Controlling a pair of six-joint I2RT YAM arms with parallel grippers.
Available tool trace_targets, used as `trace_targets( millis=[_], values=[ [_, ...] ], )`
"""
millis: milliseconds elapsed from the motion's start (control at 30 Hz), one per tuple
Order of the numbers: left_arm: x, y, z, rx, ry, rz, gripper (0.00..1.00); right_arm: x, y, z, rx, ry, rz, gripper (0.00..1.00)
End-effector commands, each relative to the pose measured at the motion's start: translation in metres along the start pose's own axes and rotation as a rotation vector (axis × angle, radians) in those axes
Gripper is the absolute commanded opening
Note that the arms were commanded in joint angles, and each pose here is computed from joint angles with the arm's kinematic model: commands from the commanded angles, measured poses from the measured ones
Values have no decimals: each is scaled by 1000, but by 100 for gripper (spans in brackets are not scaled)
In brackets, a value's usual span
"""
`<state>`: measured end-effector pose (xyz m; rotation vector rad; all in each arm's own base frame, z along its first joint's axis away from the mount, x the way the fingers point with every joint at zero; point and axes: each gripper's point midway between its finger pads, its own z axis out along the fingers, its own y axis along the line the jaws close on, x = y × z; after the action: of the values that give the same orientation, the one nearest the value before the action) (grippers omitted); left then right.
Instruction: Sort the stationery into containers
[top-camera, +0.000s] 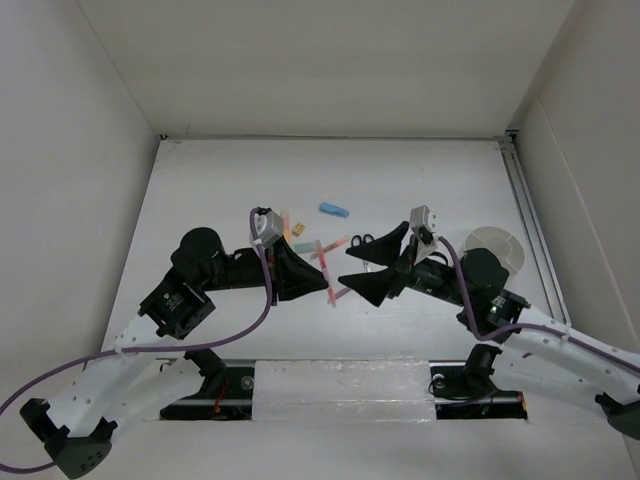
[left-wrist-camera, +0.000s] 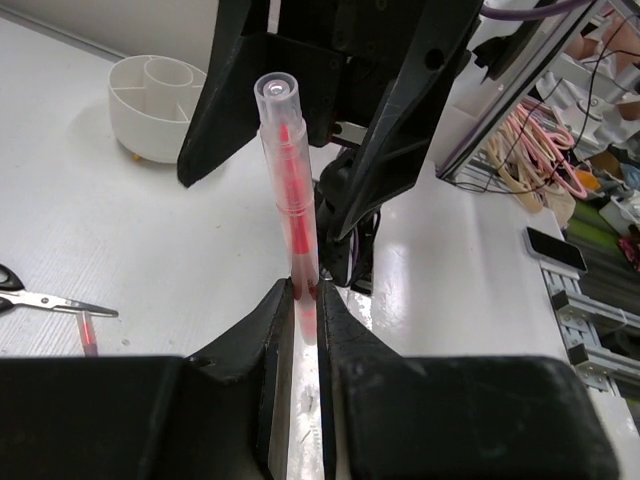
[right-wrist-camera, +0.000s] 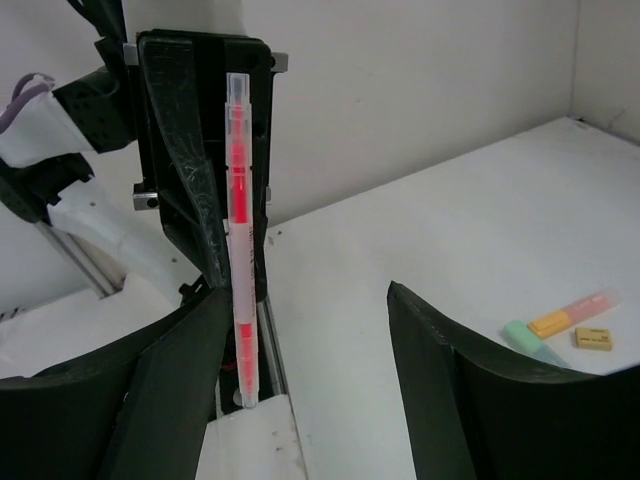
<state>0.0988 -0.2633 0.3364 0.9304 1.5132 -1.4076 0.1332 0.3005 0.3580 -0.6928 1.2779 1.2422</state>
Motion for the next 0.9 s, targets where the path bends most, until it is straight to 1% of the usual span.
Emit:
trace_targets(
  millis=[0,200,400,533,567,733,867],
  values=[
    [-7,-14,-1,78,-10,52,0,-17,18,9,-100,-18,-20,71],
    [-6,-16,0,98,-2,62,0,-17,24,16,-145,-21,-7,71],
    [-4,-15,2,106,8,55,0,-28,32,20,-181,-41,-8,71],
    [-2,-16,1,112,17,58,0,-27,32,24,-190,-37,-8,71],
    [-2,-16,1,112,17,58,0,-33,34,24,-195,-53,-5,71],
    [-2,-16,1,112,17,58,0,-30,35,31,-213,-45,5,71],
    [-1,-17,1,121,20,58,0,-25,36,36,-233,-37,14,68]
  ],
)
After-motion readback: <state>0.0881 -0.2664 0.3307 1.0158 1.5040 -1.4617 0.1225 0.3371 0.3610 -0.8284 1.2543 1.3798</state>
